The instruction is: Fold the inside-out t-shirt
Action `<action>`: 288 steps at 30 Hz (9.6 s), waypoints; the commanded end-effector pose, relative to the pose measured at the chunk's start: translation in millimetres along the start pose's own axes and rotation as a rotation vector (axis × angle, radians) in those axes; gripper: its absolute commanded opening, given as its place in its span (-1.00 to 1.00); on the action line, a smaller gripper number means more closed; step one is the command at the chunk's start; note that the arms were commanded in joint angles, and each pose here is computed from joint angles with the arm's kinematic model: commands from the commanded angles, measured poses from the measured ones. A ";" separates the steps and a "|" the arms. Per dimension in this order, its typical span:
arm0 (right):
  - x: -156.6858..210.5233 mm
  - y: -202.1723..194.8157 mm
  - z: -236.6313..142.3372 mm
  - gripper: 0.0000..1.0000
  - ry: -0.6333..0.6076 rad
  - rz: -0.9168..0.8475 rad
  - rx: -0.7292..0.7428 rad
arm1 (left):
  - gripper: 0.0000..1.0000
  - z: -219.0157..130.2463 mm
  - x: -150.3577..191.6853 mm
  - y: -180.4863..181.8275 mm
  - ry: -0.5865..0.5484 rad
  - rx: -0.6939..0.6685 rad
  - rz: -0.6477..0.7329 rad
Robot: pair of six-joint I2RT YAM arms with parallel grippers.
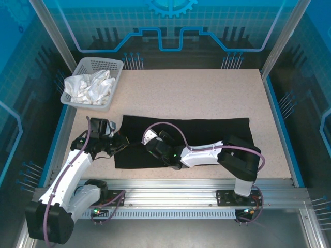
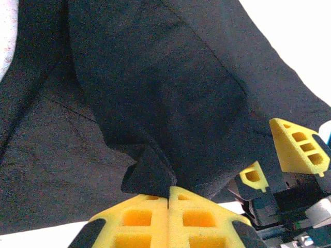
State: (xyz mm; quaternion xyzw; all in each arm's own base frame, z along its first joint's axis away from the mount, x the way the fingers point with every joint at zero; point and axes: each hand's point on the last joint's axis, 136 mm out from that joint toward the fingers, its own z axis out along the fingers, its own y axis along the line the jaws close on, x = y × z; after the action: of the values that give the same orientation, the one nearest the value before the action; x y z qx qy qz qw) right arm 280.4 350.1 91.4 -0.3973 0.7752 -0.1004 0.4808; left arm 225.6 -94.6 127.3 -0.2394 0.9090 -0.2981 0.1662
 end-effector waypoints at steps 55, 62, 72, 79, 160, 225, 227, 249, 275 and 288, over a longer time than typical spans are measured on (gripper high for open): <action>30.8 42.5 -10.3 0.14 0.291 0.519 -0.736 | 0.96 104.8 -80.3 52.8 -0.047 -0.277 0.129; 28.8 20.6 -15.3 0.17 0.261 0.523 -0.682 | 0.58 122.4 -50.6 26.5 0.035 -0.181 0.172; 36.0 -3.7 -12.4 0.17 0.255 0.553 -0.637 | -0.08 138.1 -29.9 17.7 0.066 -0.147 0.196; 41.8 -11.0 -12.6 0.18 0.264 0.563 -0.614 | -0.92 136.7 -37.4 12.5 0.015 -0.131 0.235; 49.8 -115.3 39.1 0.40 0.256 0.894 -0.561 | 0.51 96.1 41.1 -106.5 0.111 -0.062 0.474; 70.6 -158.5 60.8 0.24 0.336 0.999 -0.554 | 0.26 89.7 -32.4 -121.1 -0.074 -0.005 0.447; 71.1 -156.8 74.8 0.21 0.353 0.981 -0.537 | 0.26 88.3 -31.3 -117.8 -0.075 -0.009 0.450; 77.7 -169.8 51.4 -0.96 0.394 1.029 -0.585 | 0.30 100.3 0.5 -70.7 0.014 -0.049 0.466; 114.3 -161.0 14.8 -0.13 0.502 0.954 -0.483 | 0.58 102.7 -53.8 -76.1 -0.088 -0.157 0.488; 128.4 -34.0 -39.5 -0.13 0.586 1.012 -0.613 | 0.58 165.3 -129.4 -74.1 0.025 -0.125 0.365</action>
State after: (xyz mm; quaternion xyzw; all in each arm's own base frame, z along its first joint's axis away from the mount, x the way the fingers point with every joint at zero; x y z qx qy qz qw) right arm 221.6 226.9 46.6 -0.0958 0.9570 0.2620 0.0795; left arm 429.0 -150.2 80.2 -0.0910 0.9515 -0.1876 0.2260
